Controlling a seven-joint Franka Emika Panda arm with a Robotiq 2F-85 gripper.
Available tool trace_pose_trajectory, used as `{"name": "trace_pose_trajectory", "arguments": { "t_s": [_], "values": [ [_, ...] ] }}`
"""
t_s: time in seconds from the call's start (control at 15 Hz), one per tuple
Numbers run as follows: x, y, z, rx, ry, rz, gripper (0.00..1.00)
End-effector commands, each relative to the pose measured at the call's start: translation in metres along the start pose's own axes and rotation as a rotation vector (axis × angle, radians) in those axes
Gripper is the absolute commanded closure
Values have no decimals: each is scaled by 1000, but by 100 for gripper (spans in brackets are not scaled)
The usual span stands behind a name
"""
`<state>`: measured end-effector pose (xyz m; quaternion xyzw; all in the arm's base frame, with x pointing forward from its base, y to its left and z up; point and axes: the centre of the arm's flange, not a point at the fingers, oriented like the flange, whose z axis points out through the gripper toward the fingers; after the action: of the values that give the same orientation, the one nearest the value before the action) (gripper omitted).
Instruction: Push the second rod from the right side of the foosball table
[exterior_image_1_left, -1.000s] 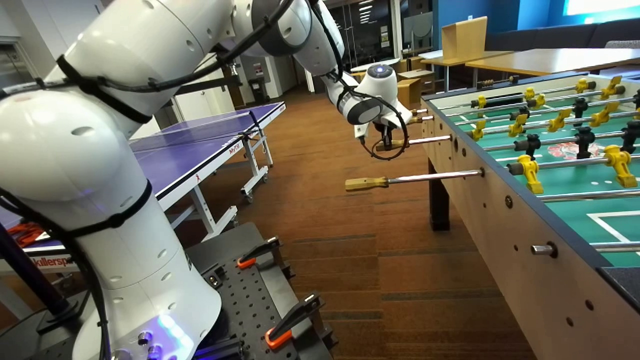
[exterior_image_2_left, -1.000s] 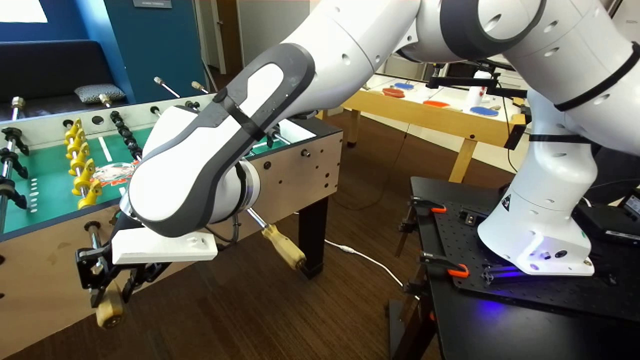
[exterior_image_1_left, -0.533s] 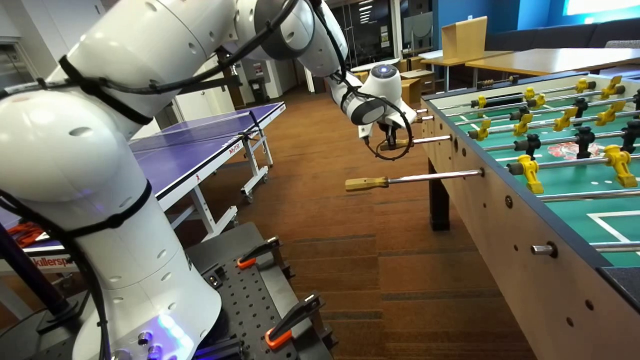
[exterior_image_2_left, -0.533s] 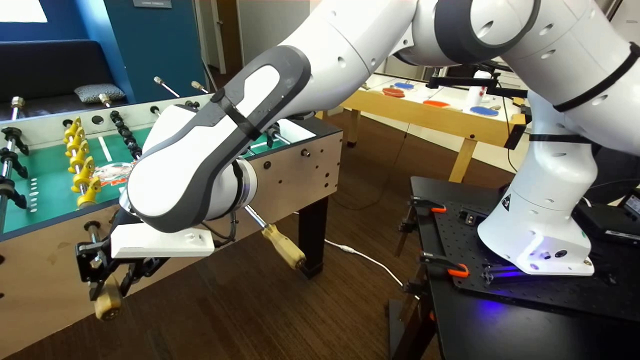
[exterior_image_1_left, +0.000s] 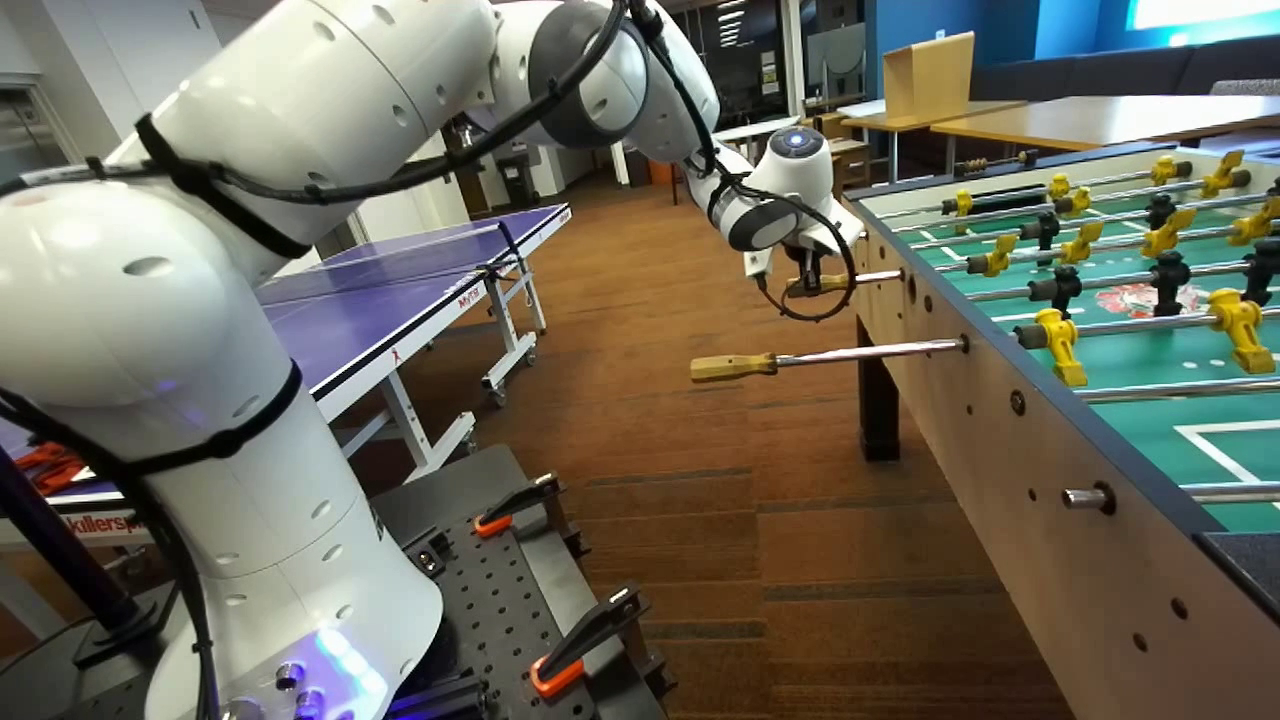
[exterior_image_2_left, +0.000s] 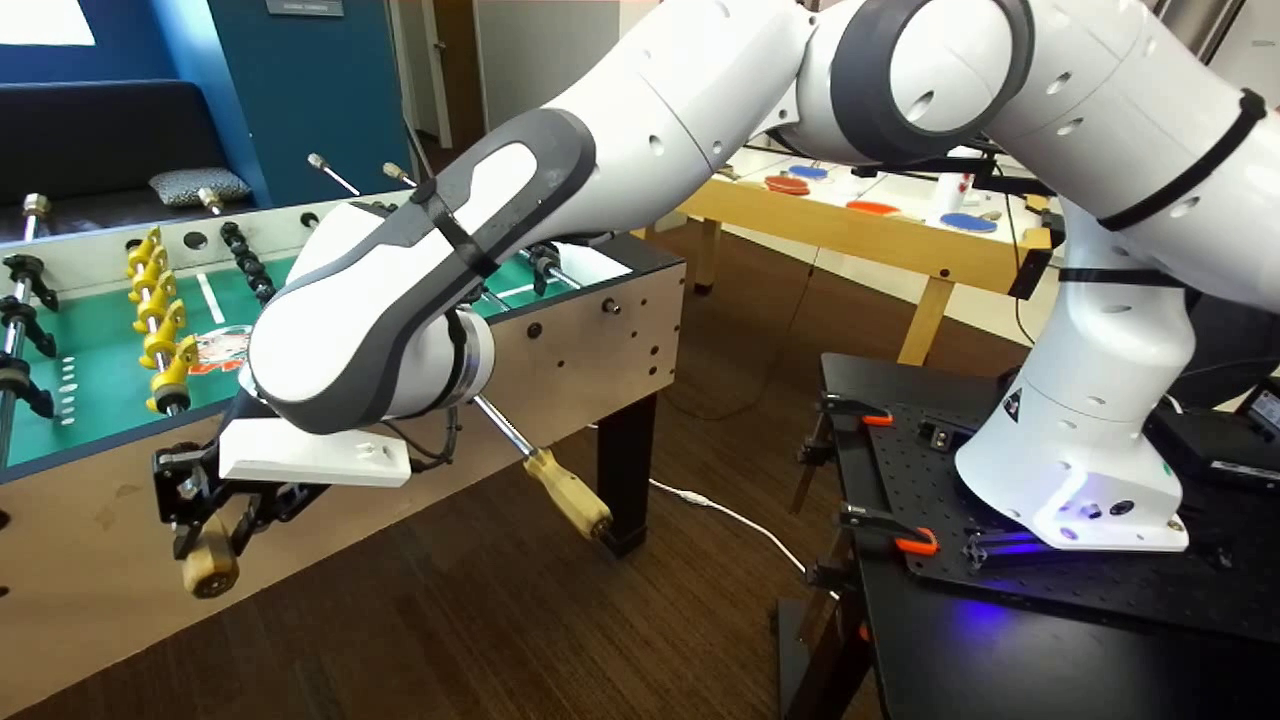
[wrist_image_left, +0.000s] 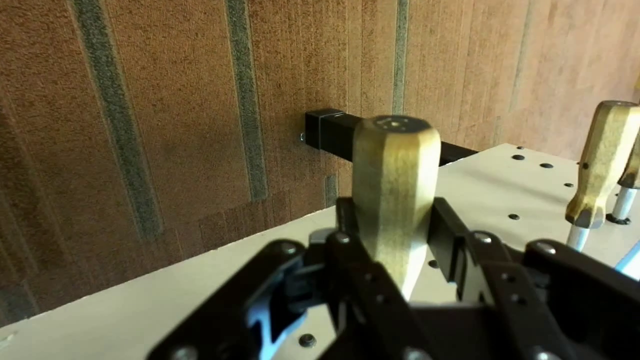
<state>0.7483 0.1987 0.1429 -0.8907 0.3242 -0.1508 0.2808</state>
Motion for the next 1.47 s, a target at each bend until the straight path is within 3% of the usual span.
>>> {"name": "trace_pose_trajectory", "arguments": {
  "t_s": [0.0, 0.4, 0.47, 0.53, 0.6, 0.93, 1.4],
  "values": [
    [38, -6, 18, 16, 14, 15, 86],
    [59, -7, 24, 14, -8, 16, 86],
    [59, -7, 23, 10, -18, 16, 71],
    [58, -8, 20, 12, -34, 19, 36],
    [56, -10, 14, 15, -48, 22, 35],
    [44, -28, -53, 29, -30, 12, 1],
    [35, -64, -171, -4, 13, -31, 0]
  ]
}}
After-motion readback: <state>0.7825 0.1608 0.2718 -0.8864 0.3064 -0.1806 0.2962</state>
